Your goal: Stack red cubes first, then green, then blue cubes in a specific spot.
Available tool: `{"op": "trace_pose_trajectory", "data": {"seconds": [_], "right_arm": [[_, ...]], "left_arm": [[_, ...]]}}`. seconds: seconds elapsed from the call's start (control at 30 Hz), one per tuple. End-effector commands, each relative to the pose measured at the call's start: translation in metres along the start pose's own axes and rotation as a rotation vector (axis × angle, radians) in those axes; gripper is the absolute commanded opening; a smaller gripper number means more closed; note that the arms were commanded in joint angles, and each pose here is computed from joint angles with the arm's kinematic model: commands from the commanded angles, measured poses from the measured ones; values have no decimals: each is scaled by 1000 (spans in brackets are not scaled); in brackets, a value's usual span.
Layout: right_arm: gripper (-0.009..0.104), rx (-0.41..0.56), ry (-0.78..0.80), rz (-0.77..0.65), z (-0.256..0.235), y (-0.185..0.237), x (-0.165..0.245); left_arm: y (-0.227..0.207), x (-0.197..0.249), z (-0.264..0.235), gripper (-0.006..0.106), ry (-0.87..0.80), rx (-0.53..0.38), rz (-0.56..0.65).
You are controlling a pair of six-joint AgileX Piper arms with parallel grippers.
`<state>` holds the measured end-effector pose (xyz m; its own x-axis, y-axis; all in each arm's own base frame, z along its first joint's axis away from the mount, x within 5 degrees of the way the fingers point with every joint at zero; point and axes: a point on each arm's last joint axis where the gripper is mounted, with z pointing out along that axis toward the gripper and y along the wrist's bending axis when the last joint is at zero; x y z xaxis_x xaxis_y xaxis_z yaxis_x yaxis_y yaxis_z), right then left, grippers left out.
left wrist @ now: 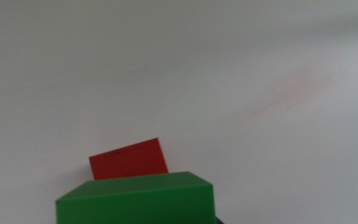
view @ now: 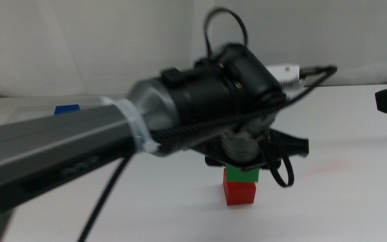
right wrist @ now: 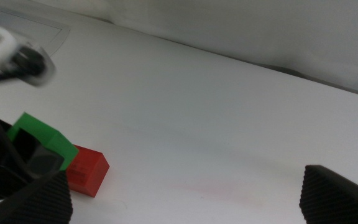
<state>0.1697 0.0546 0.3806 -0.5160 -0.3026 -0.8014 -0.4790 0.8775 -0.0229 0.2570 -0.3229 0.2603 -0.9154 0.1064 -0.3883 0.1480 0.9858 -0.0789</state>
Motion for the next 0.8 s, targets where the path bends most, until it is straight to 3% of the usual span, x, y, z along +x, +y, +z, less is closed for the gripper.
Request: {"op": "trace_pose_trajectory", "data": {"seconds": [0.0, 0.77], "right_arm": [[103, -3, -9, 3, 0, 0, 0], [103, -16, -15, 15, 0, 1, 0]], "left_arm": [[-2, 2, 5, -3, 16, -27, -32], [-11, 5, 41, -3, 19, -34, -111]]}}
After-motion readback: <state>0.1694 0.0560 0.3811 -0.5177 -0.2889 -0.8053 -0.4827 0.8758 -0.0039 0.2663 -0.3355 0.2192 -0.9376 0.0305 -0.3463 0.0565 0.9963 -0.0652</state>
